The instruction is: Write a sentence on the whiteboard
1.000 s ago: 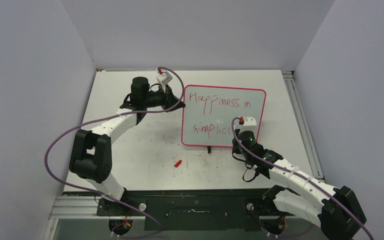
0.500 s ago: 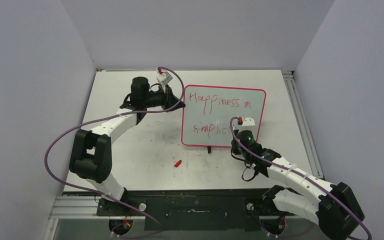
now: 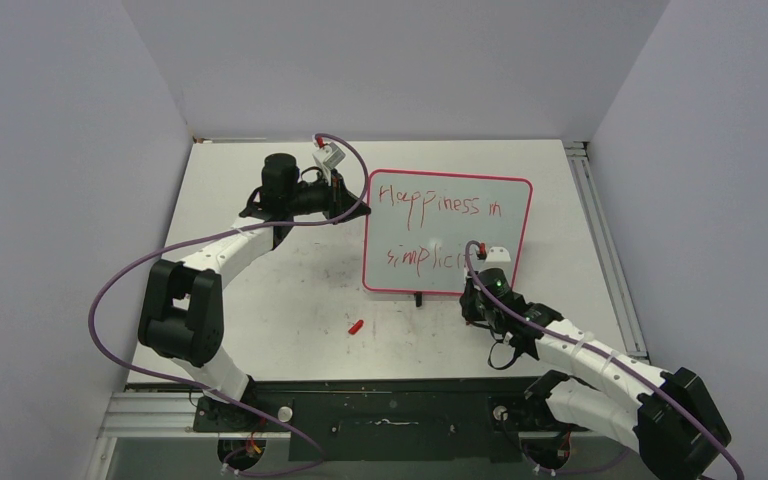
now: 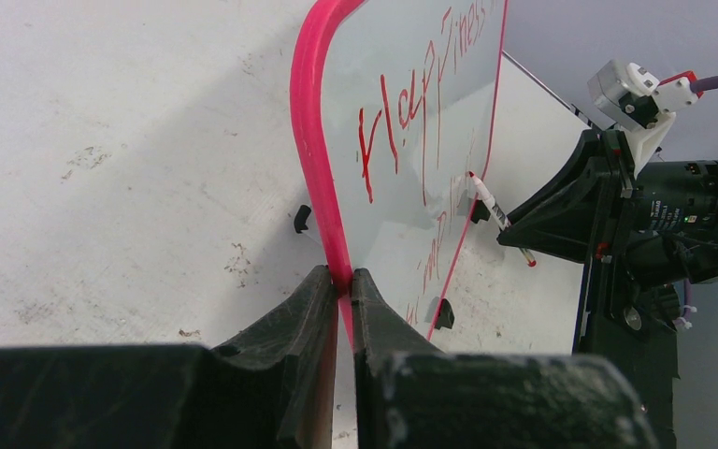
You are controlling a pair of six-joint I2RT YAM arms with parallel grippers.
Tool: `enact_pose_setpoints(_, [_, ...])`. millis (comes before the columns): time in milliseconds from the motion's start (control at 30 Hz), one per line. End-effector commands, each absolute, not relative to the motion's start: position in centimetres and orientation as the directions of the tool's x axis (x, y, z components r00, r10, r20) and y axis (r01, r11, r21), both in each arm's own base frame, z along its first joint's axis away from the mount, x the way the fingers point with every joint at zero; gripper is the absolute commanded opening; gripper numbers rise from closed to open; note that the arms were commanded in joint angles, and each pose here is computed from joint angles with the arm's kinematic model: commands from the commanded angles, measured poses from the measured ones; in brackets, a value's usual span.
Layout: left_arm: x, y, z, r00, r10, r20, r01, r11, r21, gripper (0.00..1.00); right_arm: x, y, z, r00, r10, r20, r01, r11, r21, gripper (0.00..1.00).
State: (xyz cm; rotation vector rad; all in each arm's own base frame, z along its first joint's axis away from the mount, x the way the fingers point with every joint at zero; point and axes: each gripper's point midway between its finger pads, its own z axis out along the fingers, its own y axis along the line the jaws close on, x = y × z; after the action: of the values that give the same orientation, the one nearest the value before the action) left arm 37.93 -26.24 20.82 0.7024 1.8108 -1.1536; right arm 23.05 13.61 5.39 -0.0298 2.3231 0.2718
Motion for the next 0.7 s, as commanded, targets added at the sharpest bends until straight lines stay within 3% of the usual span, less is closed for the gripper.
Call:
enact_pose_setpoints(0, [37.5,-26.1,25.7,-0.348,-0.026,-0.937,0.865,0.377,-0.331,0.0,23.1,13.3,5.4,-0.695,0.094,-0.713,-0.07,0.978,0.197,0.05])
enact_pose_setpoints(667, [37.4,-26.1,26.0,-0.34,-0.028,-0.94,0.868,0.375,-0.325,0.0,24.6,13.2,11.0,-0.571,0.109,-0.814,-0.108,0.972,0.207,0.05])
